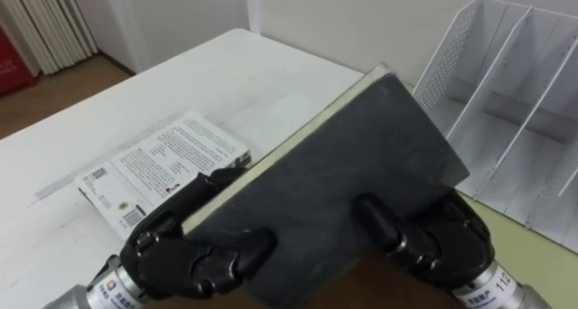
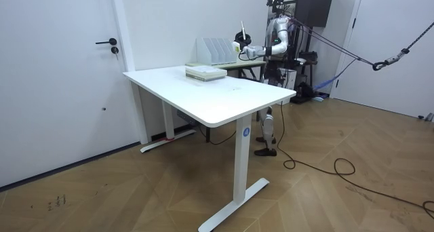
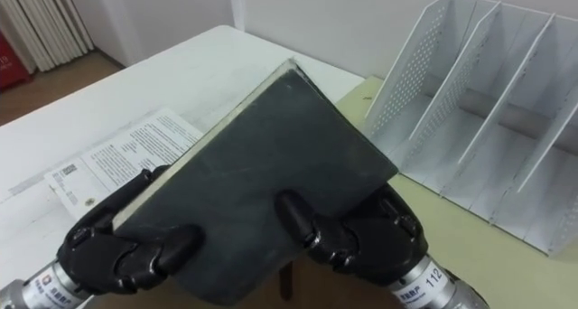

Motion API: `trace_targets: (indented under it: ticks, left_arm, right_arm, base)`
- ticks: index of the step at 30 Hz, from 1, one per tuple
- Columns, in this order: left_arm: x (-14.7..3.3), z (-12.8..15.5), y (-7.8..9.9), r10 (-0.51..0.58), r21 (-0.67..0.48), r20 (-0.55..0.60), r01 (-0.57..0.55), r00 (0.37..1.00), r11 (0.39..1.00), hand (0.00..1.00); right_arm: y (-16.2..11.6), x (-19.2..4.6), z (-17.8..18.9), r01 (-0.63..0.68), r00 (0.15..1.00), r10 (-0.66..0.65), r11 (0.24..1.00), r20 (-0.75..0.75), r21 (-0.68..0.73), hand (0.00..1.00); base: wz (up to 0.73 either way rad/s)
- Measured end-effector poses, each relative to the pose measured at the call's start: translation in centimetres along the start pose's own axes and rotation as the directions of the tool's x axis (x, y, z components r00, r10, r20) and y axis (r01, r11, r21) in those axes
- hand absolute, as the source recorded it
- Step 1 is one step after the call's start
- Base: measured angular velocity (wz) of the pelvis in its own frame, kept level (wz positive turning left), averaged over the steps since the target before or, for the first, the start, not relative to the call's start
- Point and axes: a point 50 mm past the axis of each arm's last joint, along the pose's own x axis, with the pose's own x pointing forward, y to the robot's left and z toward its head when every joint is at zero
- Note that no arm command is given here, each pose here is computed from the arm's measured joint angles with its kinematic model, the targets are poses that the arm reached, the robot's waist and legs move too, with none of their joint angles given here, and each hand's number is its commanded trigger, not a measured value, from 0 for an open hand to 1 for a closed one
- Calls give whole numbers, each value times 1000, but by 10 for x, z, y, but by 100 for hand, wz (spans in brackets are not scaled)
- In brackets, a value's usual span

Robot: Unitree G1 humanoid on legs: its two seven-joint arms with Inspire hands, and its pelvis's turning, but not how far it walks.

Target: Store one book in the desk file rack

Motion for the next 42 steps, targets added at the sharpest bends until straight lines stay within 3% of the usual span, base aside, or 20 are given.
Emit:
trace_targets:
  ticks: [1,2,3,9,15,19,24,27,34,38,42]
  left_arm:
    - [0,0,0,0,0,0,0,1000,1000,100]
    - [0,0,0,0,-1,1,0,1000,1000,38]
    - [0,-1,0,-1,-3,2,1,1000,1000,0]
    - [2,-4,-1,13,-10,-5,-13,1000,1000,0]
    - [1,-15,2,157,99,-72,-149,985,984,0]
    - [0,-37,6,287,192,-160,-255,945,948,0]
    - [-18,-73,9,451,269,-287,-380,845,885,0]
    - [-29,-97,13,547,338,-367,-440,752,832,0]
    - [-52,-139,9,643,441,-503,-468,578,766,0]
    - [-65,-164,2,649,414,-579,-507,494,756,0]
    - [-83,-182,-3,648,407,-645,-537,404,739,0]
  right_arm:
    - [0,0,0,0,1000,0,1000,0,0,100]
    - [0,0,0,0,1000,0,1000,1,0,100]
    - [0,0,0,0,1000,0,1000,2,2,100]
    - [0,0,1,2,1000,-2,1000,10,-3,100]
    - [-6,-1,1,90,995,-92,993,-33,-75,100]
    - [-12,-1,-1,186,975,-206,963,-86,-194,100]
    - [-18,-1,-3,309,932,-355,887,-79,-343,100]
    - [-24,-2,0,416,878,-478,789,-26,-452,100]
    - [-27,-2,10,569,721,-670,429,176,-701,100]
    - [-24,3,15,650,636,-700,259,325,-714,100]
    - [-25,9,28,737,551,-696,146,461,-660,100]
  base:
    - [0]
    - [0]
    - [0]
    - [-1]
    - [-1]
    - [-3]
    - [-6]
    - [-1]
    - [-6]
    - [-13]
    - [-7]
